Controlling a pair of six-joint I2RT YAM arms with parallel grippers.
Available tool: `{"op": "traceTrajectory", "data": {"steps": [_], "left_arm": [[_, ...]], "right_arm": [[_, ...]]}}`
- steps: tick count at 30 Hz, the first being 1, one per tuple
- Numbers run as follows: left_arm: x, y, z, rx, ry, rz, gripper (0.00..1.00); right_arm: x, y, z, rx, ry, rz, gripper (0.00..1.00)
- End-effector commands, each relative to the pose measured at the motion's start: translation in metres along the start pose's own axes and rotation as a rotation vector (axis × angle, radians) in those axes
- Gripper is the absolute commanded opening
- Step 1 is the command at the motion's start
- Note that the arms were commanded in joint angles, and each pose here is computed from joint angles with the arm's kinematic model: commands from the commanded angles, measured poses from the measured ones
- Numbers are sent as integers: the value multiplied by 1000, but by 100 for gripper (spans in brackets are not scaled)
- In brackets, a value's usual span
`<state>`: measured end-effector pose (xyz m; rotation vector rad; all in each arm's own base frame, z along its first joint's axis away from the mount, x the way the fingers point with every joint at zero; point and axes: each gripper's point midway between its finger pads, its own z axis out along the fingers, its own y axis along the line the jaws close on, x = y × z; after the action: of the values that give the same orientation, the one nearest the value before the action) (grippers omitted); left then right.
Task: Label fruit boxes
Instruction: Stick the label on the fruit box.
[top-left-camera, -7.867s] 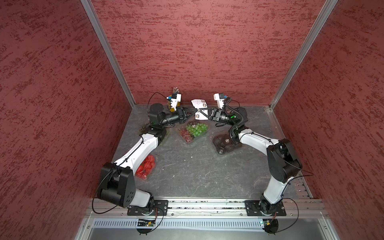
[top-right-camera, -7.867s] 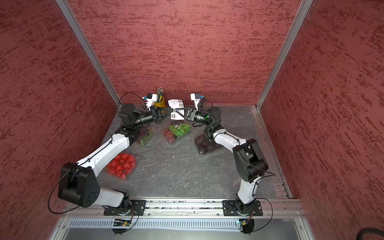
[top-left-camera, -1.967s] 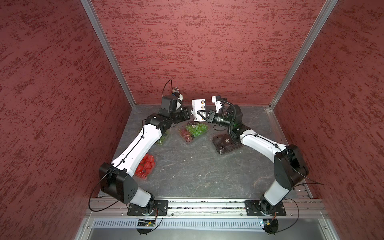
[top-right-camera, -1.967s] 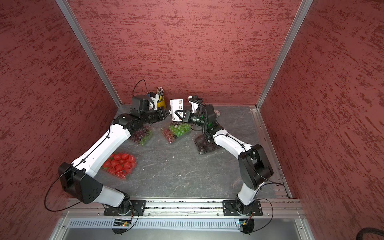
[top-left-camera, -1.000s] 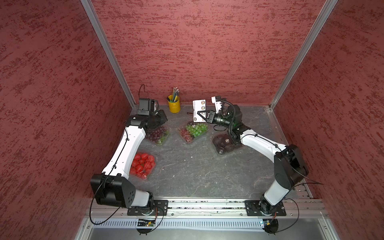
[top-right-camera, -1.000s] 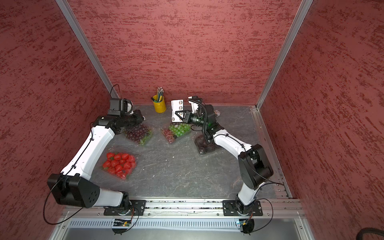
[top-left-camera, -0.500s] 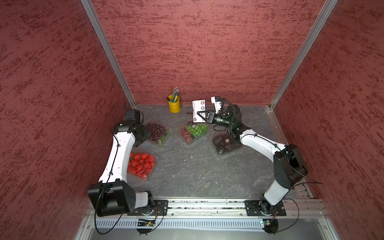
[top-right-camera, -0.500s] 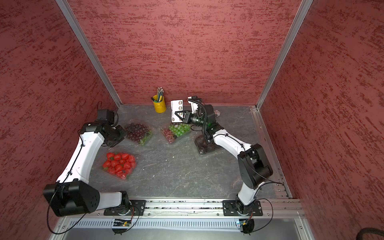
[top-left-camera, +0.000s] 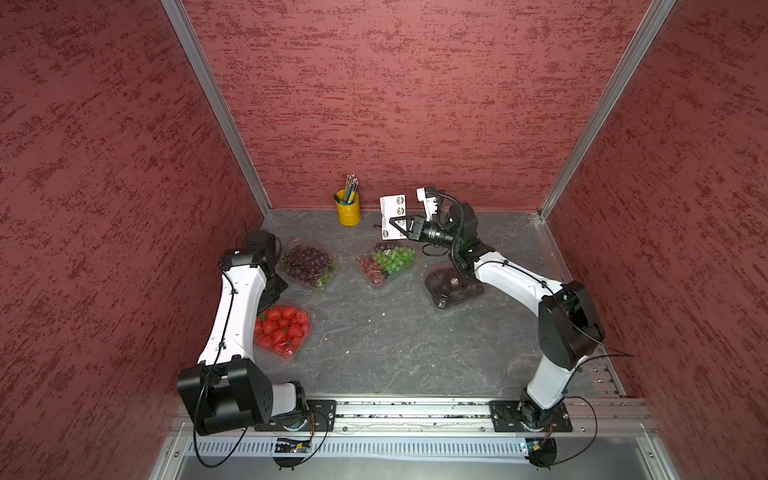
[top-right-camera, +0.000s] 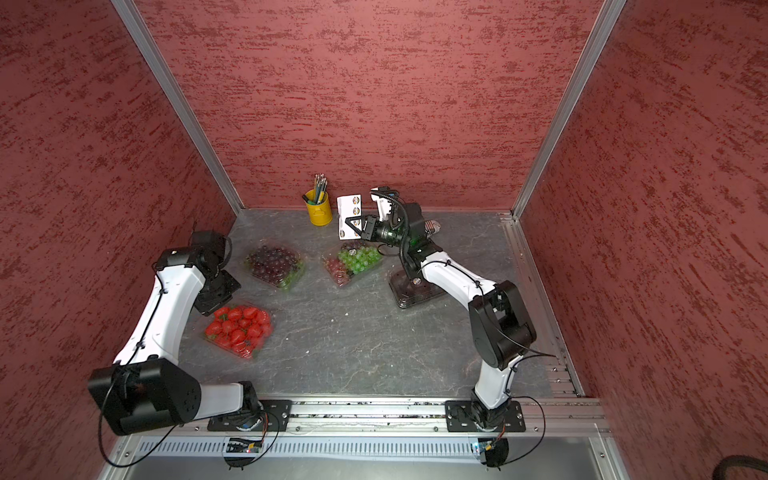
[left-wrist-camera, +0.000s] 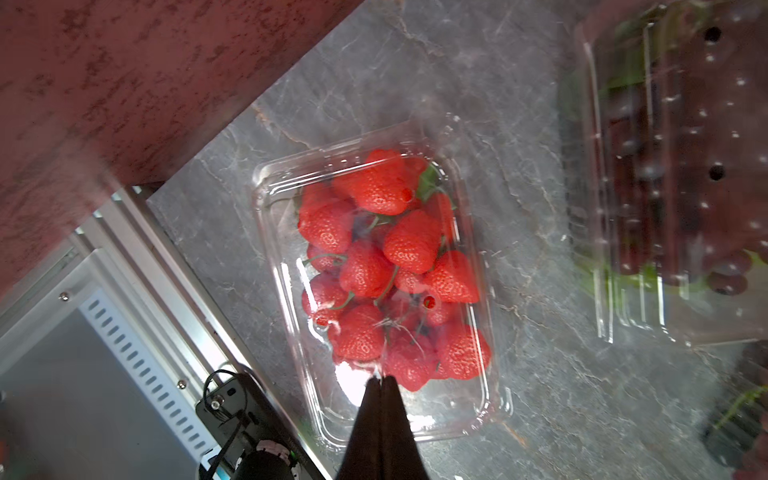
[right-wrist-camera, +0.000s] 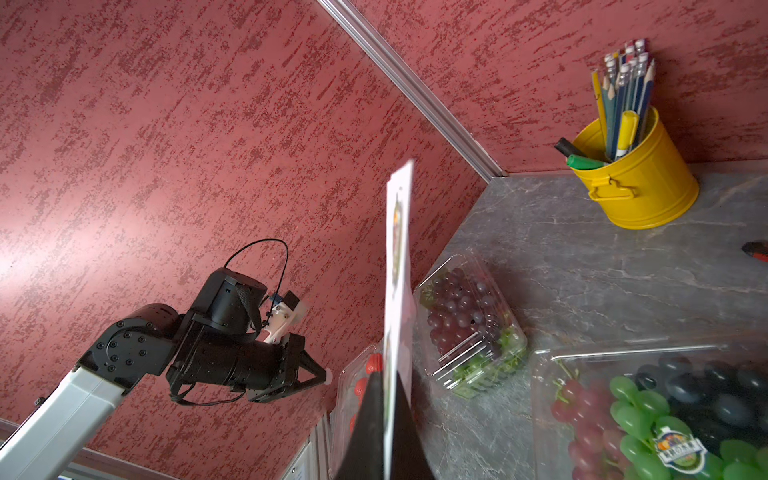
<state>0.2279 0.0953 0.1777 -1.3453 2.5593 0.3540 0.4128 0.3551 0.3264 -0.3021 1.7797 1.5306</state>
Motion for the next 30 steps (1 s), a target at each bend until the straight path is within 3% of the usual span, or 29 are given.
{"op": "traceTrajectory", "data": {"steps": [1,13,30], "left_arm": [[4,23,-1,-91,3,-58,0],[19,36,17,-150,99,-115,0],[7,15,51,-134,100,-76,0]], "right_arm": [[-5,8,6,-5,14,-19,0],[-10,6,15,26,35,-10,0],[-4,4,16,47,49,-3,0]]}}
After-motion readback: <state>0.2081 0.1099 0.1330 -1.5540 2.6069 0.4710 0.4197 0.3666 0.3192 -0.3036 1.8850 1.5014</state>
